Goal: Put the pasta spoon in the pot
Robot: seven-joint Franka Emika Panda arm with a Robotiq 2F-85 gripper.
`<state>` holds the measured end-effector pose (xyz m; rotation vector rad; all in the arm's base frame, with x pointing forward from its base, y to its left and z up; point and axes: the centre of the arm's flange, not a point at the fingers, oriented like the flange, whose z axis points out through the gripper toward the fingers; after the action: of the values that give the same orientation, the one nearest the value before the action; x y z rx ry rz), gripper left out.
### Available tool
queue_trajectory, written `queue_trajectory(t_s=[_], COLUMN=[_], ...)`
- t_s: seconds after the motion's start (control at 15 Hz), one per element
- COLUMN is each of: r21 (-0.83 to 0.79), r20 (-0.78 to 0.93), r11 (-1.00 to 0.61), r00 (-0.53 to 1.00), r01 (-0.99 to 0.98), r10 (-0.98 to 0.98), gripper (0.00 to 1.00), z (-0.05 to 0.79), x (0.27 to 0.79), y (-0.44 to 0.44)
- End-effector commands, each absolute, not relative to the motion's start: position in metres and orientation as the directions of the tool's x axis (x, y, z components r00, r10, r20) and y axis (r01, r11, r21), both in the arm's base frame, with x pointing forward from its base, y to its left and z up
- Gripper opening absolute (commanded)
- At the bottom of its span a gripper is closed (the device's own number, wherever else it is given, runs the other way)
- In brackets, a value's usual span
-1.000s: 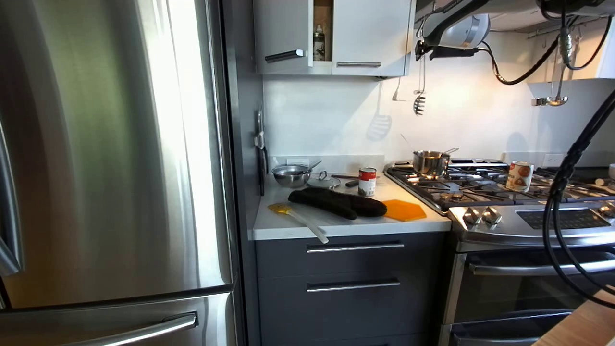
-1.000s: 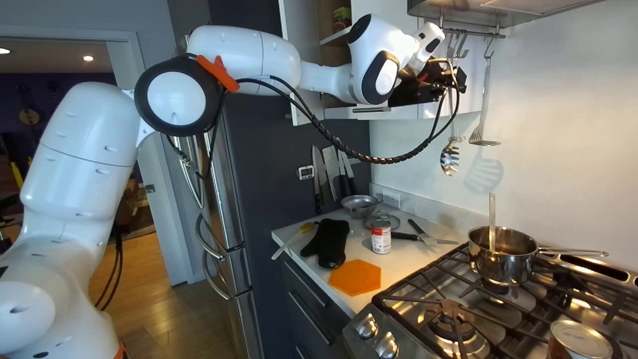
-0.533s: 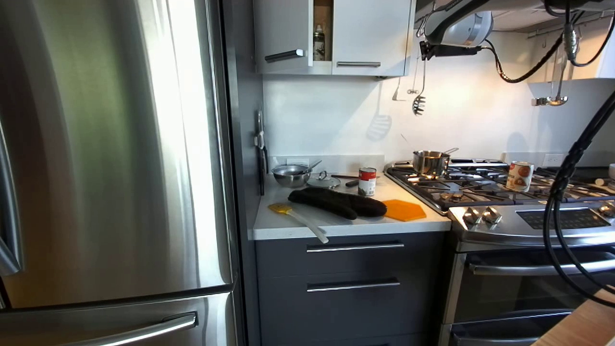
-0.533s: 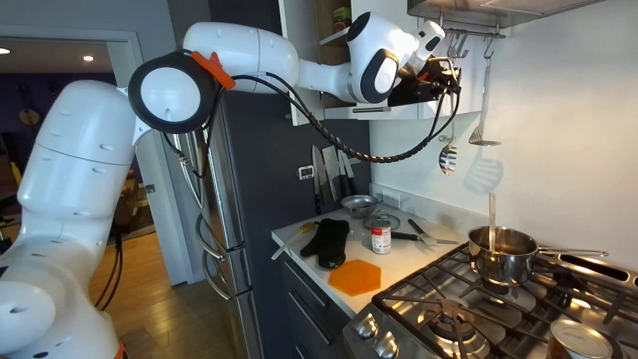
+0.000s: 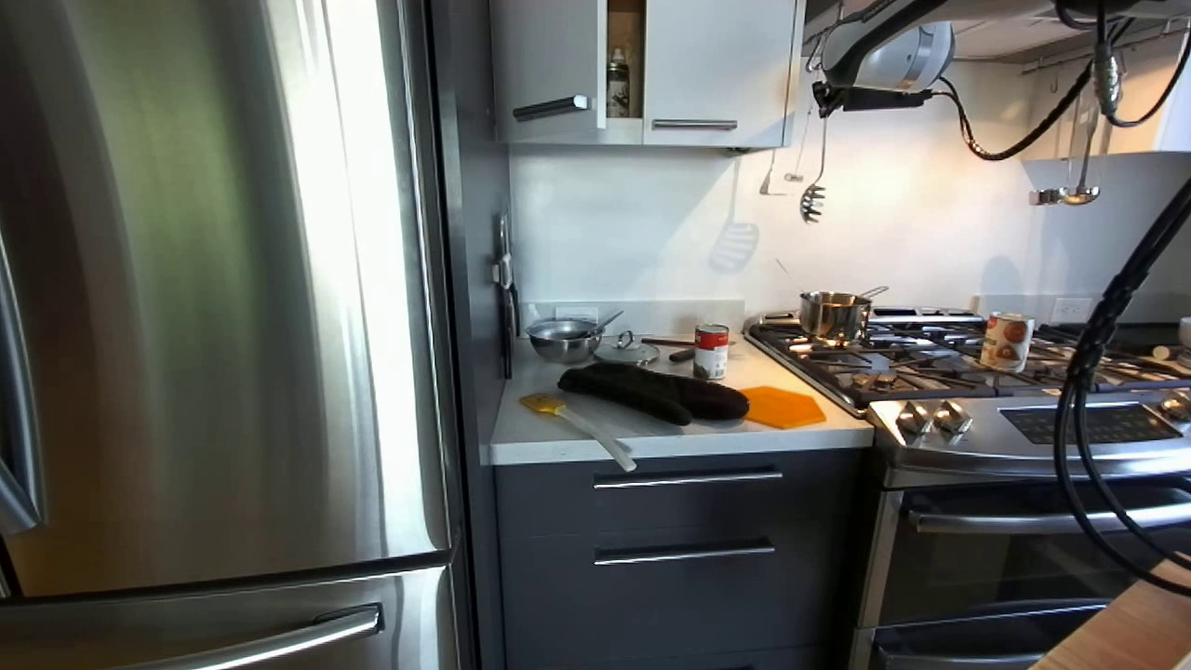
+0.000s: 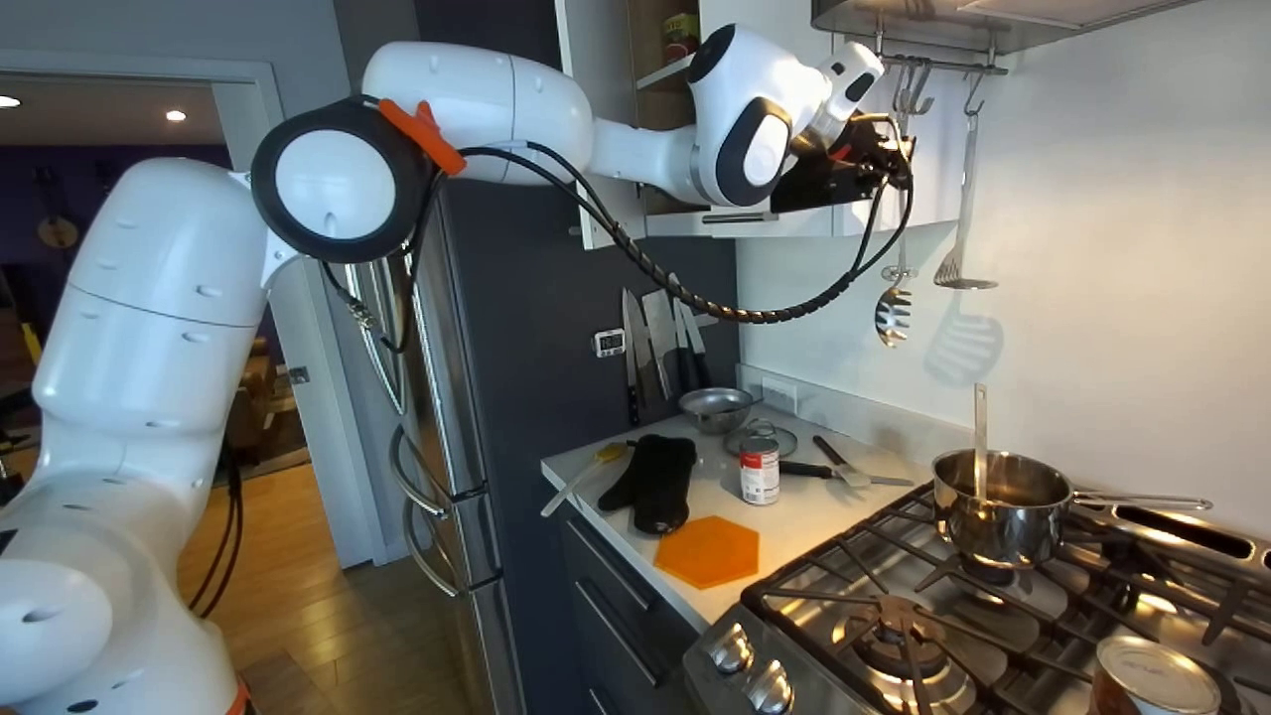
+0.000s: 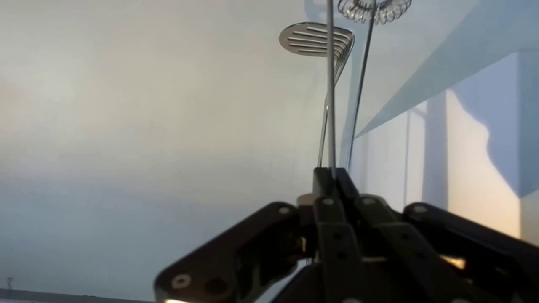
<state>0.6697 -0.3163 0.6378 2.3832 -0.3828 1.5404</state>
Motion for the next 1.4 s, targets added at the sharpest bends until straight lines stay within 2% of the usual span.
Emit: queue_trajectory(t_s=[0.0,0.87,1.33], r21=[0.126,0.146,0.172], r20=[0.917,0.929,0.914], r11=[-0.908,-0.900,-0.861], r00=[0.395,0.371,0.403], r01=[-0.400,-0.411,-0.478], r10=[-0.046,-0.019,-0.041], gripper=[0.01,0.01,0.01], z=[0.639,0.662,0.661], x=[0.651,0.633,0.629], y=[-0.313,-0.311,-0.323])
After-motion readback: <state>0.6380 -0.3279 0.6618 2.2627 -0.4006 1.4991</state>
